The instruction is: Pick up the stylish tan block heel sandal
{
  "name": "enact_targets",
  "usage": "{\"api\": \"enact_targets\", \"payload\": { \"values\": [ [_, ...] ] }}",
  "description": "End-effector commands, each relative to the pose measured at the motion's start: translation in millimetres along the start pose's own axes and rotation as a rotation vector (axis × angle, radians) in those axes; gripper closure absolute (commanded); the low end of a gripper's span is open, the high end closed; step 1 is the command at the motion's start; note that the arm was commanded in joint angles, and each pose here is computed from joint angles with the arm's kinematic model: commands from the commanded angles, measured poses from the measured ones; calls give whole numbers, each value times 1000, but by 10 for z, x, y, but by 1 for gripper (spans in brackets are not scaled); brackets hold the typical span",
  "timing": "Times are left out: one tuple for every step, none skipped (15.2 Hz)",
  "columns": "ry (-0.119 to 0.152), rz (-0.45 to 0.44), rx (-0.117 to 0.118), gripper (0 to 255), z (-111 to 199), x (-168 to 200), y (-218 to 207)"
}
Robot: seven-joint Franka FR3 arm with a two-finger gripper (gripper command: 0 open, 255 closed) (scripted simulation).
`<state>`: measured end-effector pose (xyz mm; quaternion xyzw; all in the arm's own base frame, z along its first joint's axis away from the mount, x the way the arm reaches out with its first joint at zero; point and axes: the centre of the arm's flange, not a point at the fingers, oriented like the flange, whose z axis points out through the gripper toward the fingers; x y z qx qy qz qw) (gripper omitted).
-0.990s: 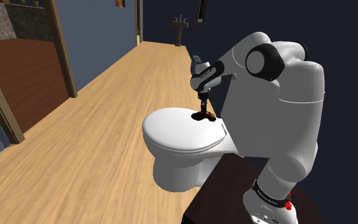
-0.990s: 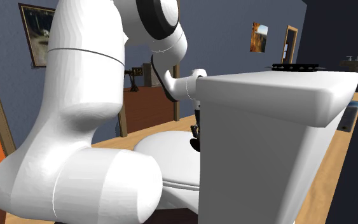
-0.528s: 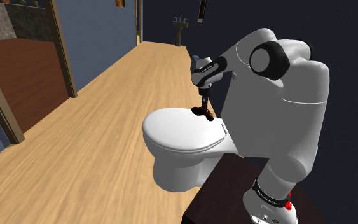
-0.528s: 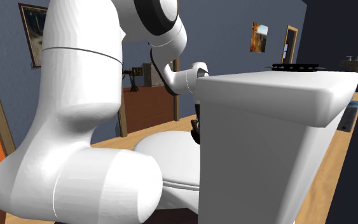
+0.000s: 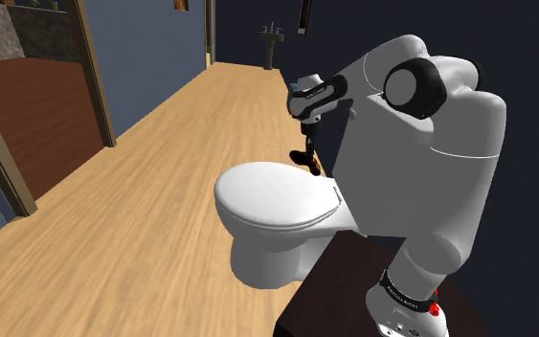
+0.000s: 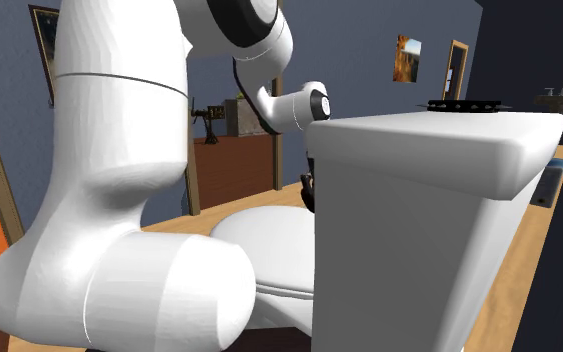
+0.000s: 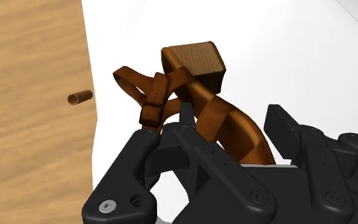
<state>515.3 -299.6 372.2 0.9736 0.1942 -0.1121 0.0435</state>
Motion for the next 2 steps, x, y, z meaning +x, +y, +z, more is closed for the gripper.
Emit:
{"api": "enact_targets", "payload": {
  "values": [
    [0, 0, 0, 255, -65, -19, 2],
    [0, 0, 0, 255, -65, -19, 2]
  ]
}}
